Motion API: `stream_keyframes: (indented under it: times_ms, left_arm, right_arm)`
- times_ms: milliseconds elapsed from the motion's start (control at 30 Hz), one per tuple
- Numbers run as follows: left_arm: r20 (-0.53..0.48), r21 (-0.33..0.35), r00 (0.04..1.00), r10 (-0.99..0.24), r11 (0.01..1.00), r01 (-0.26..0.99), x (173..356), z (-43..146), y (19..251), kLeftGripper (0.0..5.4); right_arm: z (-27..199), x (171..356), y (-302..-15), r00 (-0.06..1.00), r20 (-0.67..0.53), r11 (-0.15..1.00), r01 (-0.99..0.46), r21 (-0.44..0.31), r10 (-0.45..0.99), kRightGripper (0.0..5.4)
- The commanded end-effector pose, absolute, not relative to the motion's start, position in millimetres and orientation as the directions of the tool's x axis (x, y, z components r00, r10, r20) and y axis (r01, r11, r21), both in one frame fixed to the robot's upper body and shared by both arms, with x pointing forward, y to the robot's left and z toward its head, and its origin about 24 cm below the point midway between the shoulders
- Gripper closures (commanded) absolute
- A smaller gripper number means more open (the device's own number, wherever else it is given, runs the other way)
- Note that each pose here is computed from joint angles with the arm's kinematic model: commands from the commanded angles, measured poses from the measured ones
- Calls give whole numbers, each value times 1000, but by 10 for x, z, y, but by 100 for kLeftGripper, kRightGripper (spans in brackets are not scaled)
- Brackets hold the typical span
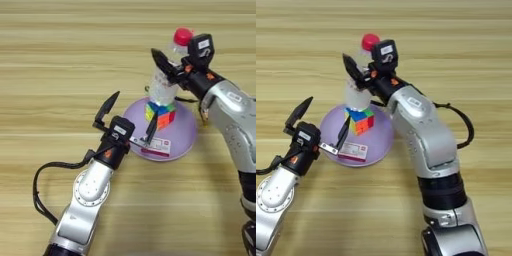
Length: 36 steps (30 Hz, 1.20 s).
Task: Move the objects on the table
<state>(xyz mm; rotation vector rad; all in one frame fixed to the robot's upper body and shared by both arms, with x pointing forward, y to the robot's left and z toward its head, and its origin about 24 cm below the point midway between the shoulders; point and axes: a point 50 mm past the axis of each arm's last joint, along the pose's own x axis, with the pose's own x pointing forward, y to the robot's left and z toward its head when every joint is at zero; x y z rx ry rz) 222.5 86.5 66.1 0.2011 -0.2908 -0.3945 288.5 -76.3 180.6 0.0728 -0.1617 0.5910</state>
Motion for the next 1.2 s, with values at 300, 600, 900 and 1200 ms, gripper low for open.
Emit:
stream_keyframes:
  times_ms: [300, 600, 900, 1200]
  left_arm:
    - [239, 250, 892, -384, 912, 326, 2263, 679, 881, 0]
    - [249, 233, 899, -361, 923, 306, 2281, 696, 916, 0]
    - [254, 220, 912, -323, 937, 271, 2313, 709, 966, 0]
    - [252, 205, 912, -324, 939, 277, 2317, 711, 961, 0]
  right_arm:
    - [1811, 2712, -456, 736, 179, 747, -665, 9, 653, 243]
    - [1687, 2559, -315, 686, 133, 689, -724, 30, 715, 243]
    - [1560, 2487, -257, 669, 93, 667, -743, 54, 738, 243]
    - [1521, 2459, -229, 660, 83, 657, -751, 59, 747, 243]
